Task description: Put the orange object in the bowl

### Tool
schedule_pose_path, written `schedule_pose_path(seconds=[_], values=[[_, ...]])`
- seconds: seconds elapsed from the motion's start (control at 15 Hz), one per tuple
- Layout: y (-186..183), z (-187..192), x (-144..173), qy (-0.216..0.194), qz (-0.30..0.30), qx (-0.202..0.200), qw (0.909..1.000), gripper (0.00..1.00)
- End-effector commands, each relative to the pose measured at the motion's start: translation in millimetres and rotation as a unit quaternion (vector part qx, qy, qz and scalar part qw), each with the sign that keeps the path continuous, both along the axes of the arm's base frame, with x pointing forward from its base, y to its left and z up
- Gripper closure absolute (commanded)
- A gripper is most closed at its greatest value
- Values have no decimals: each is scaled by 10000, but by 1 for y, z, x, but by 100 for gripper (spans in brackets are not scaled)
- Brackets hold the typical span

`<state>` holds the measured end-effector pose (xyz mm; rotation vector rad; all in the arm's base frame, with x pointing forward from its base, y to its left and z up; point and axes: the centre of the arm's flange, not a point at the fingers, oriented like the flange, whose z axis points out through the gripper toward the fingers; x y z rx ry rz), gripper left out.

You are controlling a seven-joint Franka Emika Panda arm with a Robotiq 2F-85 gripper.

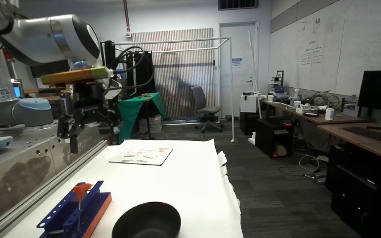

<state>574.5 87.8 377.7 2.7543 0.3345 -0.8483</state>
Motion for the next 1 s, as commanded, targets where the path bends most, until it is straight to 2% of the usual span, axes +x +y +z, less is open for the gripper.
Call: schedule_pose_path(seconds=[0.0, 0.2, 0.47, 0.6, 0.93], values=[[17, -30, 37, 183, -406, 341, 9984, 0], [29, -58, 42, 201, -593, 689, 9957, 0], [47, -85, 49, -251, -542, 716, 9956, 0], [56, -98, 52, -487, -445, 558, 9963, 0], [68, -117, 48, -388, -533, 542, 9963, 0]])
